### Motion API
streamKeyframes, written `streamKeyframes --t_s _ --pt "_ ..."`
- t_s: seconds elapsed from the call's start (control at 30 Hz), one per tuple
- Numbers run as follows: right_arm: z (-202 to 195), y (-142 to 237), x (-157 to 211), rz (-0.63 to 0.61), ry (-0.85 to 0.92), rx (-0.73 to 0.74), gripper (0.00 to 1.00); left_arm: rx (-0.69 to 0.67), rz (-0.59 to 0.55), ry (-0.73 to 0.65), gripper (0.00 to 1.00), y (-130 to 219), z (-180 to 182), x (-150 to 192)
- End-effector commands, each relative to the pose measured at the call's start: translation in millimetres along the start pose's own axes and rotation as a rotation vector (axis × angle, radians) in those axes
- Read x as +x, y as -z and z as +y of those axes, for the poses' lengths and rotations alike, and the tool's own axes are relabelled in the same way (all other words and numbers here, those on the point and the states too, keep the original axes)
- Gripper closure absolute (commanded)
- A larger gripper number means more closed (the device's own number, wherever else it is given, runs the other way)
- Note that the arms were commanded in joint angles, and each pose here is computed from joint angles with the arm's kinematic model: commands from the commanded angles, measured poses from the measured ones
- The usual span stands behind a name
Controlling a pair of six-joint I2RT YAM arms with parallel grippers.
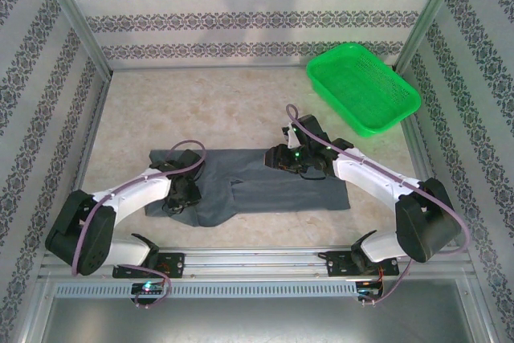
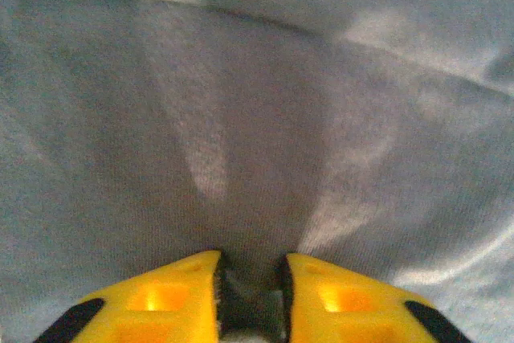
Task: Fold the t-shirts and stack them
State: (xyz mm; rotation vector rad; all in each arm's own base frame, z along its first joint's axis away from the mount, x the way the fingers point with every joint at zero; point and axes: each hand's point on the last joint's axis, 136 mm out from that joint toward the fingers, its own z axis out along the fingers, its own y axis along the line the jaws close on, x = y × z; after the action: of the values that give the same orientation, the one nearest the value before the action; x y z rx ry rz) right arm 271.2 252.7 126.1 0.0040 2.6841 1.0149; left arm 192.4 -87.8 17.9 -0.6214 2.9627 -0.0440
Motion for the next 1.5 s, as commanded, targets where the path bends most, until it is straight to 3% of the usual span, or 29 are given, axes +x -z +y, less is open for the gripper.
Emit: streamKeyframes --t_s 0.0,0.1,0.43,0.5,0.57,0.6,0.67,0.83,1.03,1.3,1.47 --pt "2 -1 1 0.0 0.011 -0.013 0.54 -0.04 0.052 -0.03 0.78 9 17 22" --pt "1 -2 1 0.0 0.007 -0.012 0.54 -0.026 0.049 -0.005 0.87 17 25 30" --pt "2 -6 -3 0.005 0.005 -0.018 0.54 -0.015 0.167 0.049 0.93 24 41 70" --pt "3 -6 -5 0.006 0.006 -0.02 0.54 -0.018 0.129 0.065 0.87 33 41 63" --pt "6 -6 -6 0.008 0.01 -0.036 0.54 -0.037 0.027 0.099 0.63 48 46 45" --pt "10 -7 -6 0.012 0.014 -0.055 0.54 -0.041 -0.032 0.128 0.57 56 49 34" --pt "23 -8 -5 0.023 0.031 -0.122 0.54 -0.015 -0.102 0.201 0.55 60 49 13" --pt "54 -7 6 0.057 0.081 -0.256 0.53 0.113 -0.151 0.452 0.57 37 60 -34" --pt "50 -9 11 0.062 0.074 -0.239 0.53 0.178 -0.172 0.422 0.59 20 60 -67" --pt "43 -9 10 0.055 0.062 -0.216 0.53 0.197 -0.103 0.4 0.71 2 59 -45" --pt "43 -11 7 0.05 0.058 -0.213 0.53 0.12 -0.077 0.399 0.71 7 73 -32"
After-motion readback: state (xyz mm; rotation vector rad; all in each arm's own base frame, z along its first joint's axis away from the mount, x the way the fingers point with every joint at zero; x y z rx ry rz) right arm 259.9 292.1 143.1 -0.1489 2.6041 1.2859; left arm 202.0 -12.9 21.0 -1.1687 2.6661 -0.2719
